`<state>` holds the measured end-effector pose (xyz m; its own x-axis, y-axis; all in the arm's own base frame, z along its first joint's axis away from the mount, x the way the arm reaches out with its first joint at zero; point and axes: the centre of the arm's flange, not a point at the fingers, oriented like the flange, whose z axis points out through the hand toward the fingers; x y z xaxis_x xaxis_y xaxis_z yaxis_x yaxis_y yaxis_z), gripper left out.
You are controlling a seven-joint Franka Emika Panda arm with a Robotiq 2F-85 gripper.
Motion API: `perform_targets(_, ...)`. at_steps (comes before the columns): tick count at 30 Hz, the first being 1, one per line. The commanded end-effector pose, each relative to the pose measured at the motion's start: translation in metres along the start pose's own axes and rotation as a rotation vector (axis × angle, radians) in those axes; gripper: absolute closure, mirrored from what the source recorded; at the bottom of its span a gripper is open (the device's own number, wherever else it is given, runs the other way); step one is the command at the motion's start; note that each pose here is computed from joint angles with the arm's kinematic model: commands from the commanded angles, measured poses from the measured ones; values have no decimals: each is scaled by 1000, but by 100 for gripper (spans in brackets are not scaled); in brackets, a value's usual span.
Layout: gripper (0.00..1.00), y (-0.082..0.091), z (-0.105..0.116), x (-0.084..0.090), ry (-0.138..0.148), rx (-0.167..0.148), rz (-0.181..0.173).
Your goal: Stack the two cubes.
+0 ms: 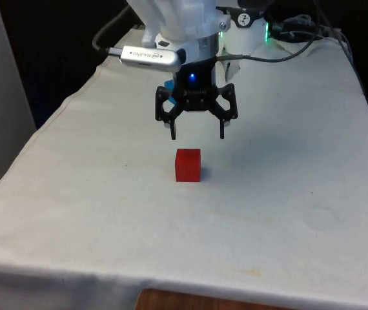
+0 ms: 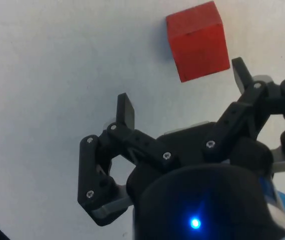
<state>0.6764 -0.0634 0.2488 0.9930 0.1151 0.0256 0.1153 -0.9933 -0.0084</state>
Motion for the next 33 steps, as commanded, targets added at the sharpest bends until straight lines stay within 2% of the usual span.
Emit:
perform_targets(1,0,0,1,0,4,3,-1)
perform_targets(2,0,0,5,0,18,18,-3)
perform_targets(8,0,4,17,-2,29,40,-14)
perform_targets(9,0,4,16,-2,22,32,-12)
perform_targets(12,0,7,23,-2,36,54,-26)
perform_targets(16,0,9,29,-3,46,68,-40)
perform_targets(17,0,8,27,-3,35,59,-36)
perform_targets(18,0,9,33,-3,51,76,-48)
perform_targets(21,0,10,39,-3,55,86,-54)
perform_targets(25,0,12,47,-5,52,96,-60)
perform_targets(33,0,14,49,-7,38,87,-58)
